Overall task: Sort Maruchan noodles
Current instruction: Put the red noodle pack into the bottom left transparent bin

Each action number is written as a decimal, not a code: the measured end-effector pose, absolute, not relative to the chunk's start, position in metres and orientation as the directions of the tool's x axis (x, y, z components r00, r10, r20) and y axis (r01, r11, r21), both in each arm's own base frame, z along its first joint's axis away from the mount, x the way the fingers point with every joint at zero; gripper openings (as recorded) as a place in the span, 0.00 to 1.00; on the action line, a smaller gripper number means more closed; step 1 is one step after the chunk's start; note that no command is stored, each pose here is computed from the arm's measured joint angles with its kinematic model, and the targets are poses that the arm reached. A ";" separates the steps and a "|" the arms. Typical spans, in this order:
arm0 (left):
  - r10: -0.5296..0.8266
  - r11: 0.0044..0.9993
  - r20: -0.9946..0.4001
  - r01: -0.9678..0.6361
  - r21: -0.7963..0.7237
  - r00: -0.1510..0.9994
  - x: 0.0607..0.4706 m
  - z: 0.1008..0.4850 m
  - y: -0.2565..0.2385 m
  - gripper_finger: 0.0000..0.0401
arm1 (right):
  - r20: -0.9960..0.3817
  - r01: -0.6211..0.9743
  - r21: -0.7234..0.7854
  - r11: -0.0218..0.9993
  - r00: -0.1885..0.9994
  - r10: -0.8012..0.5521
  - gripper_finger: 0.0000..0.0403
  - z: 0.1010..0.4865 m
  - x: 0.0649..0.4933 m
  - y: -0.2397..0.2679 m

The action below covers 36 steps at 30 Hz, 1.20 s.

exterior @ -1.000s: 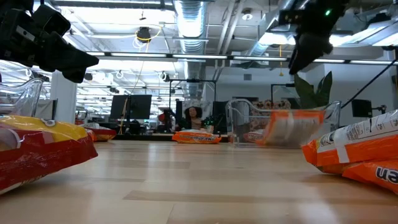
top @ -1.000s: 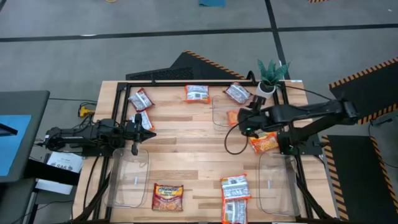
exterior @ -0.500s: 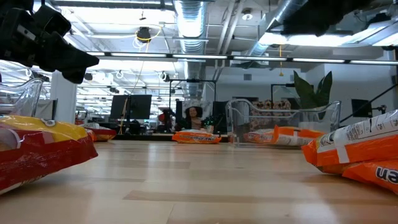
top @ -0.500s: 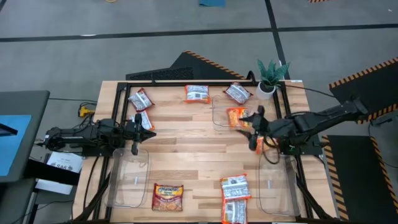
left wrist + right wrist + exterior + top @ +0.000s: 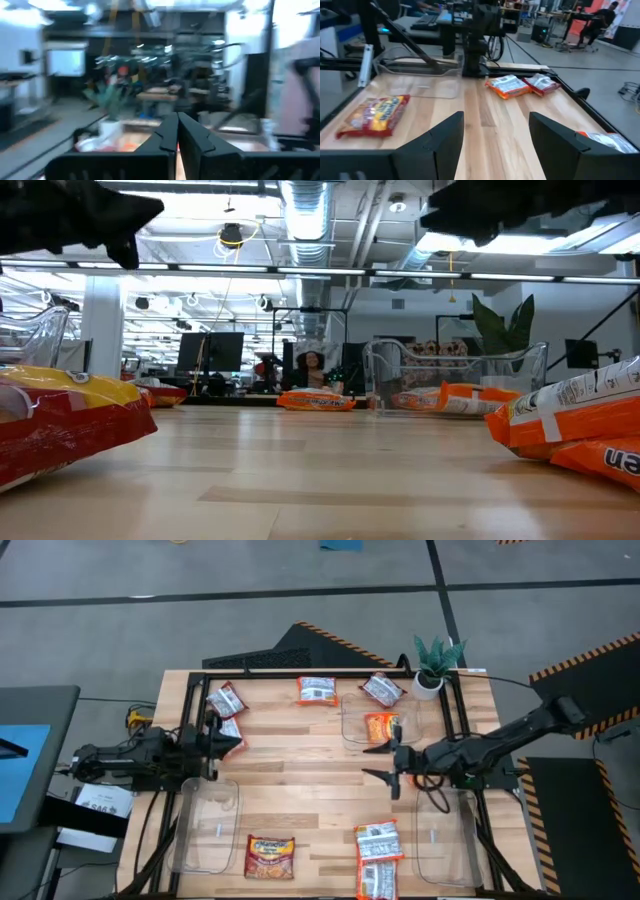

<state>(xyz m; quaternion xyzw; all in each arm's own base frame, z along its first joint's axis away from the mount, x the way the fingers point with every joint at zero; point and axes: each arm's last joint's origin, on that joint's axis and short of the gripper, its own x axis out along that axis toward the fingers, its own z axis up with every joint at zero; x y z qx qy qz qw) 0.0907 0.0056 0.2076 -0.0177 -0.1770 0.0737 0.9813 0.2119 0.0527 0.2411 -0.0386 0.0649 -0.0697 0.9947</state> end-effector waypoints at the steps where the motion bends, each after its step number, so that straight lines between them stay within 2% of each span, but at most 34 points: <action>1: 0.192 0.981 0.318 -0.172 -0.089 0.928 0.093 0.206 0.007 0.00 | -0.123 0.141 -0.086 0.986 0.981 -0.151 0.62 0.240 0.214 0.052; 5: 0.391 0.916 0.142 -0.370 -0.153 0.909 0.104 0.190 0.013 0.06 | -0.116 0.175 -0.083 0.981 0.976 -0.184 0.62 0.238 0.220 0.046; 9: 0.539 0.827 -0.017 -0.533 -0.181 0.842 0.117 0.184 0.021 0.23 | -0.117 0.207 -0.059 0.976 0.970 -0.213 0.62 0.237 0.221 0.039; 14: 0.707 0.667 -0.215 -0.736 -0.114 0.674 0.136 0.189 0.036 0.44 | -0.128 0.226 -0.036 0.973 0.965 -0.229 0.62 0.236 0.222 0.035; 18: 0.777 0.519 -0.392 -0.853 -0.042 0.492 0.146 0.182 0.052 0.54 | -0.155 0.225 -0.045 0.973 0.961 -0.229 0.62 0.233 0.221 0.035; 21: 0.799 0.429 -0.476 -0.903 0.020 0.369 0.150 0.175 0.066 0.57 | -0.159 0.228 -0.024 0.973 0.960 -0.229 0.62 0.233 0.221 0.035; 28: 0.816 0.313 -0.542 -0.942 0.121 0.201 0.152 0.158 0.090 0.57 | -0.169 0.230 -0.017 0.973 0.958 -0.230 0.62 0.230 0.224 0.036; 36: 0.792 0.288 -0.592 -0.946 0.147 0.149 0.154 0.143 0.103 0.57 | -0.206 0.232 -0.026 0.972 0.951 -0.232 0.62 0.219 0.231 0.037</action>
